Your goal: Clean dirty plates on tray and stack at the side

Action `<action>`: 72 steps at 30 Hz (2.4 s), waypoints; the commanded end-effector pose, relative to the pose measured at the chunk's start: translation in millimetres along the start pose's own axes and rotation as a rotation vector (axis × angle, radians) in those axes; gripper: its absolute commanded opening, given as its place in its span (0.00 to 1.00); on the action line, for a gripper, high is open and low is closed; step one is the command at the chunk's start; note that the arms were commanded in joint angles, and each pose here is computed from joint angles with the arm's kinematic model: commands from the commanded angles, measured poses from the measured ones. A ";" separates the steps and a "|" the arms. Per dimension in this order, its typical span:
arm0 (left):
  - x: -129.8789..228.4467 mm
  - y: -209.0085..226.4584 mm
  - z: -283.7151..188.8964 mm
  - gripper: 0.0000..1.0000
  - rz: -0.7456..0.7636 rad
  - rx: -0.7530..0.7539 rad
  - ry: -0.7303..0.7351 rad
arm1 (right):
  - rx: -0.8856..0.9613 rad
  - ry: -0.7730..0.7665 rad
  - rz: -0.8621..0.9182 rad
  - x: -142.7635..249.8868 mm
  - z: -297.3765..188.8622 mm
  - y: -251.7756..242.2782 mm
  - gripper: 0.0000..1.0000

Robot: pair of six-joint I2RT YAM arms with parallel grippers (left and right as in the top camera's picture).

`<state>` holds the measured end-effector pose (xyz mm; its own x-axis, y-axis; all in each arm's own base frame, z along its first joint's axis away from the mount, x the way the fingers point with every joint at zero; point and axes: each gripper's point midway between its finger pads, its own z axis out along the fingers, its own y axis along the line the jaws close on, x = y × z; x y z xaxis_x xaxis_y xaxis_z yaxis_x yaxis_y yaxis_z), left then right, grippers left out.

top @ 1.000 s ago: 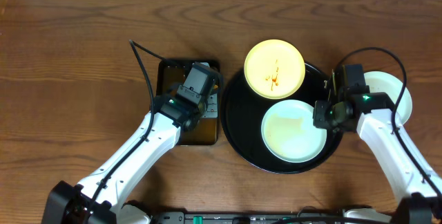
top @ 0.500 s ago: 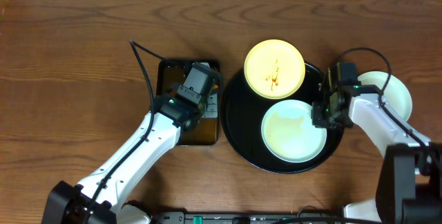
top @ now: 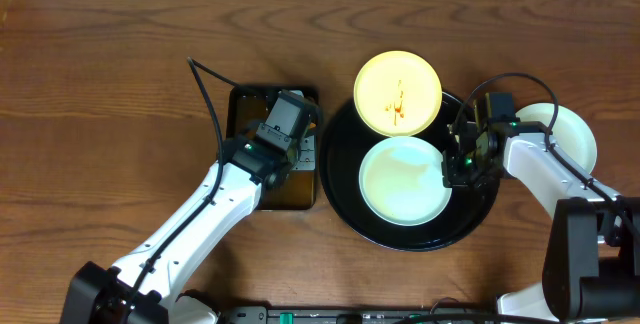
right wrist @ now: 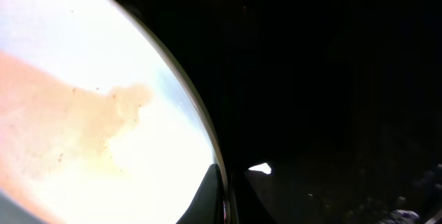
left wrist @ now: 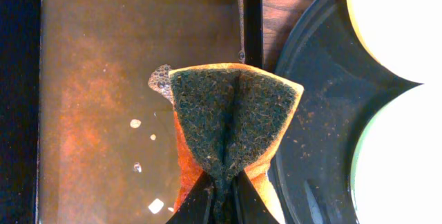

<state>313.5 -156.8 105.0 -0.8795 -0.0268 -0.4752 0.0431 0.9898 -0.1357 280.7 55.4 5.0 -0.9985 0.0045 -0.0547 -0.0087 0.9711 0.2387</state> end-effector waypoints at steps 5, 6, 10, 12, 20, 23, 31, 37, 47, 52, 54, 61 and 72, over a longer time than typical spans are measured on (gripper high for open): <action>-0.9 3.7 0.0 0.08 0.010 -0.014 -0.006 | -0.070 -0.122 -0.087 -12.6 -31.9 19.5 0.01; -0.9 3.7 0.0 0.08 0.010 -0.014 -0.006 | -0.069 -0.150 -0.095 -15.8 -38.2 21.0 0.01; -0.9 3.7 0.0 0.08 0.010 -0.014 -0.006 | 0.002 -0.251 -0.089 -25.2 -63.6 14.9 0.01; -0.9 3.7 0.0 0.08 0.010 -0.014 -0.006 | 0.083 -0.317 -0.076 -29.4 -81.1 6.5 0.01; -0.9 3.7 0.0 0.07 0.010 -0.014 -0.006 | 0.223 -0.465 -0.126 -32.8 -121.5 9.0 0.01; -0.9 3.7 0.0 0.08 0.010 -0.014 -0.006 | 0.360 -0.532 -0.152 -33.7 -140.4 4.8 0.01; -0.9 3.7 0.0 0.08 0.010 -0.014 -0.006 | 0.589 -0.632 -0.258 -33.5 -163.7 20.2 0.01; -0.9 3.7 0.0 0.08 0.010 -0.014 -0.006 | 0.857 -0.765 -0.342 -29.8 -196.4 38.9 0.01; -0.9 3.7 0.0 0.08 0.011 -0.014 -0.006 | 1.013 -0.882 -0.357 -26.0 -225.0 52.3 0.01; -0.9 3.7 0.0 0.08 0.011 -0.014 -0.006 | 0.979 -0.879 -0.349 -27.0 -220.9 53.2 0.01; -0.9 3.7 0.0 0.08 0.010 -0.014 -0.006 | 0.932 -0.876 -0.319 -28.4 -215.5 51.7 0.01; 0.2 4.3 0.0 0.08 0.011 -0.016 -0.002 | 0.802 -0.815 -0.042 -39.3 -197.6 4.3 0.01; 0.8 4.5 0.0 0.08 0.011 -0.017 0.001 | 0.757 -0.741 0.441 -47.4 -195.4 -130.2 0.01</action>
<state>312.6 -156.3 104.4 -0.8815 -0.0252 -0.4715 0.0429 0.9902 -0.1332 317.4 -100.5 180.3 -0.6506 0.1623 -0.7419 0.5762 0.7419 -0.3430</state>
